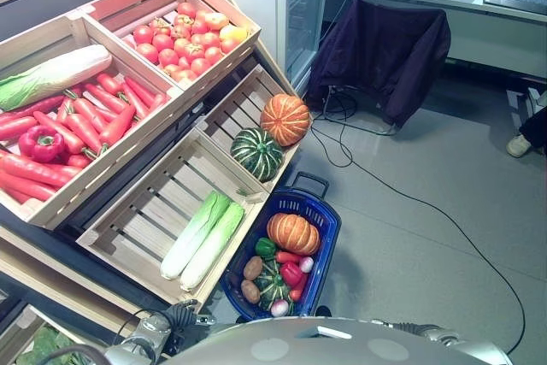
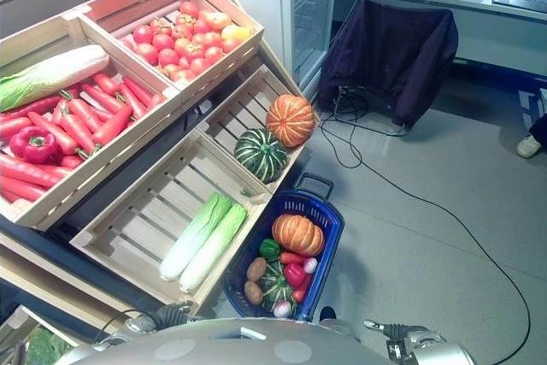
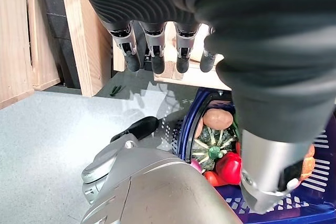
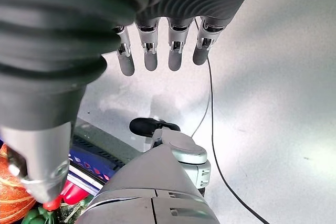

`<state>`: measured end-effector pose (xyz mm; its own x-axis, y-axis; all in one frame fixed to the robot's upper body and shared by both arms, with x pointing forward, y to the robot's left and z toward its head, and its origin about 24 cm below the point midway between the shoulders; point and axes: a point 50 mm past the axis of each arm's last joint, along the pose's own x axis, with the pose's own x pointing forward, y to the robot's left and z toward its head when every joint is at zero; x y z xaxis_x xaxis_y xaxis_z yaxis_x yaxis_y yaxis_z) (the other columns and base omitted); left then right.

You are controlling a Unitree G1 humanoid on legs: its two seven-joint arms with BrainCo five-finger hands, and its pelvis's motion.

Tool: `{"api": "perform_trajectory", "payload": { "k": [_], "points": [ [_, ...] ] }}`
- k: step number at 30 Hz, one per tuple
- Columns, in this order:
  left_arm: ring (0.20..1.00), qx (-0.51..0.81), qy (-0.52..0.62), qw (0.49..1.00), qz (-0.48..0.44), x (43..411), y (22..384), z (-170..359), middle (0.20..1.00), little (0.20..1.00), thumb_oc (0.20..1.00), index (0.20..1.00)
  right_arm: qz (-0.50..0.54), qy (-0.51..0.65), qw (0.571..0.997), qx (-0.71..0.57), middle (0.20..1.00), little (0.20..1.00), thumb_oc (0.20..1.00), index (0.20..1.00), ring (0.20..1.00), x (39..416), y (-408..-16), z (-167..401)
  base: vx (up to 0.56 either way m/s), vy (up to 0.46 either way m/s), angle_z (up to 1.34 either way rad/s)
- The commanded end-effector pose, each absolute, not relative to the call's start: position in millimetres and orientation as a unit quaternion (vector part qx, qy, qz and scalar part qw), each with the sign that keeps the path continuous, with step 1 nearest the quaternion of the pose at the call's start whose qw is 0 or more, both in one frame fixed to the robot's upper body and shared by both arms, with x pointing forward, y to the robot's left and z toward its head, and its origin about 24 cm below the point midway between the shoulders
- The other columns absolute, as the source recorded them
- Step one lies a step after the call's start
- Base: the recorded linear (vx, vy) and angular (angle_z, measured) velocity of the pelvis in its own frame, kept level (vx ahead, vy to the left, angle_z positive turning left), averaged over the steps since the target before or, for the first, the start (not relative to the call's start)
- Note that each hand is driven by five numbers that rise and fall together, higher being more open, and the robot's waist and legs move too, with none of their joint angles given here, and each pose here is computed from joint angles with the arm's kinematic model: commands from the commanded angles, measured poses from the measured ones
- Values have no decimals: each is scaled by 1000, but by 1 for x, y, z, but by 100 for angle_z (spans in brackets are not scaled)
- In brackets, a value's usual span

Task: Pick up fruits and vegetables into the basket

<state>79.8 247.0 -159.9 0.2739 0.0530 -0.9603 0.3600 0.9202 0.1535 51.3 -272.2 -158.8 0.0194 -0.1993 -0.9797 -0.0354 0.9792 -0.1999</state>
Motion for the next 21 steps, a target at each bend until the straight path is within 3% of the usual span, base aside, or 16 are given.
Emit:
{"api": "perform_trajectory", "payload": {
  "k": [1,10,21],
  "points": [
    [1000,176,582,789,-85,100,250,-156,1000,1000,1000,1000,-66,687,718,-86,1000,1000,1000,1000,1000,73,-273,-155,30,1,0],
    [1000,145,563,811,-65,108,245,-154,1000,1000,1000,1000,-66,680,725,-90,1000,1000,1000,1000,1000,82,-273,-154,-40,0,0],
    [1000,107,478,871,-31,159,238,-137,1000,1000,1000,1000,-81,621,774,-92,1000,1000,1000,1000,1000,133,-270,-141,-119,0,6]
  ]
}}
